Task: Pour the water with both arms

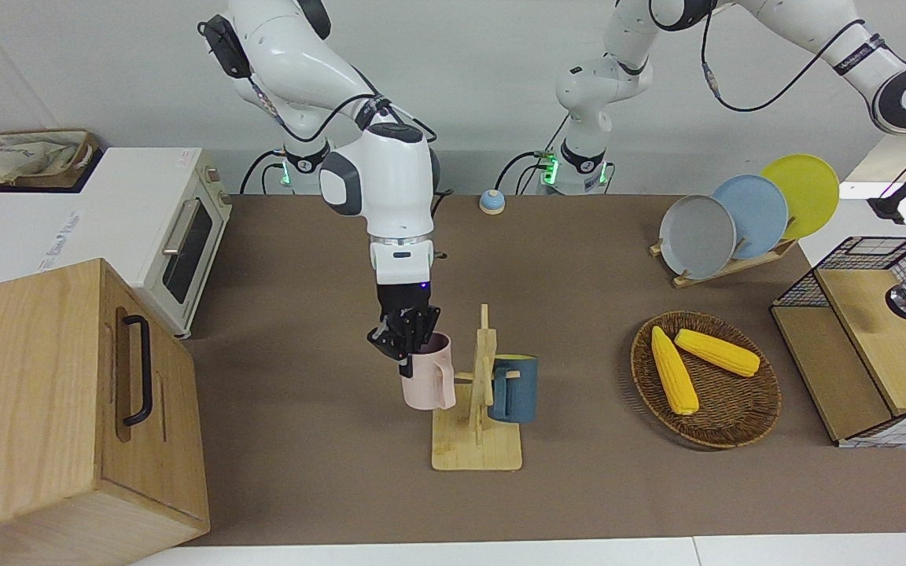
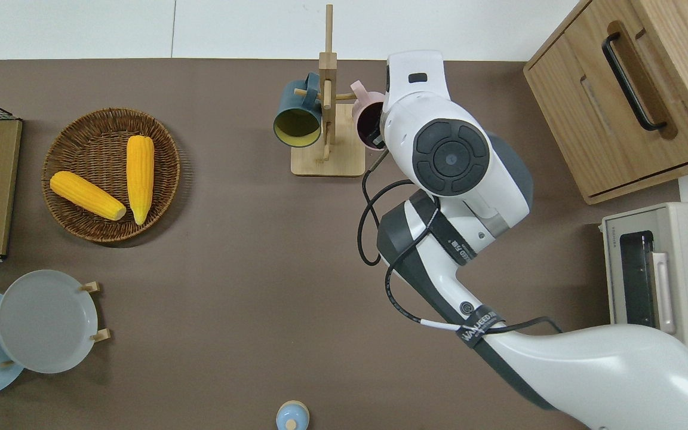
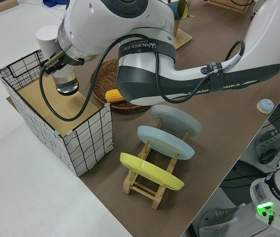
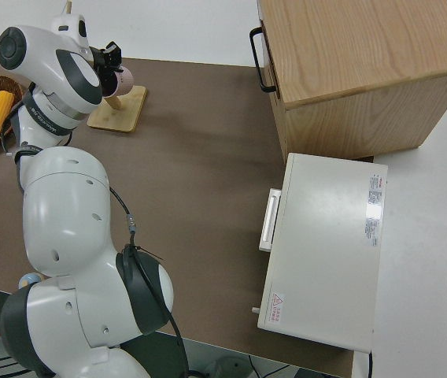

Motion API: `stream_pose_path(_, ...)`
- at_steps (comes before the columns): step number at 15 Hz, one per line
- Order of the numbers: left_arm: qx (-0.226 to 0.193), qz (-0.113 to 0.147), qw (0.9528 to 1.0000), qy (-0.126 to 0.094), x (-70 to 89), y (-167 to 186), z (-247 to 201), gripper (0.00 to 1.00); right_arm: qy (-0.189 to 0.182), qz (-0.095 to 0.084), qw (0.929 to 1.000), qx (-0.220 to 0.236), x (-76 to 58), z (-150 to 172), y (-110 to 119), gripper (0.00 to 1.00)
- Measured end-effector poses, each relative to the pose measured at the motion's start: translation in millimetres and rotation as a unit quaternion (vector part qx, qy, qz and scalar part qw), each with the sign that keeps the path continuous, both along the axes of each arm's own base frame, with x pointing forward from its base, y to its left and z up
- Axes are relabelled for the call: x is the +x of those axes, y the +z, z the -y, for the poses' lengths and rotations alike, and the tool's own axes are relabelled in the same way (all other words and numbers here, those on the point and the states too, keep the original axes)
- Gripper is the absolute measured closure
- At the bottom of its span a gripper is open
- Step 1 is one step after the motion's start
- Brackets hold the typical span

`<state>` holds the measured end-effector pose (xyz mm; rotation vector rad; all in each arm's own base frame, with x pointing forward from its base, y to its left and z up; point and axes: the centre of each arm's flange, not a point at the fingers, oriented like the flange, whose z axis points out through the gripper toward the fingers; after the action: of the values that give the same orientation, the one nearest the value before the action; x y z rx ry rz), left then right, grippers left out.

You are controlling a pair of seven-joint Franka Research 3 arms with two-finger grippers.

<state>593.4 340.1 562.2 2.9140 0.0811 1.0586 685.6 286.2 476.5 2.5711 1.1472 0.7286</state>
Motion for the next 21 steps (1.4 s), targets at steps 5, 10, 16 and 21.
stream_pose_path(5,0.001,0.0,1.0,-0.001,-0.7,1.7,0.4,0.37,-0.01,0.002,0.9999,-0.012,-2.3,24.9,9.7,0.95)
stream_pose_path(10,0.001,0.0,1.0,-0.001,-0.7,1.9,0.4,0.37,0.013,0.004,0.9987,-0.049,-8.0,54.4,24.7,0.95)
stream_pose_path(16,-0.004,-0.004,1.0,-0.003,-2.4,4.9,2.4,0.37,-0.003,-0.05,0.9909,-0.125,-8.9,132.8,40.2,0.95)
stream_pose_path(21,-0.002,-0.028,0.9996,0.009,-8.2,31.7,21.4,0.37,-0.104,-0.196,0.9748,0.021,-32.4,159.6,35.9,0.95)
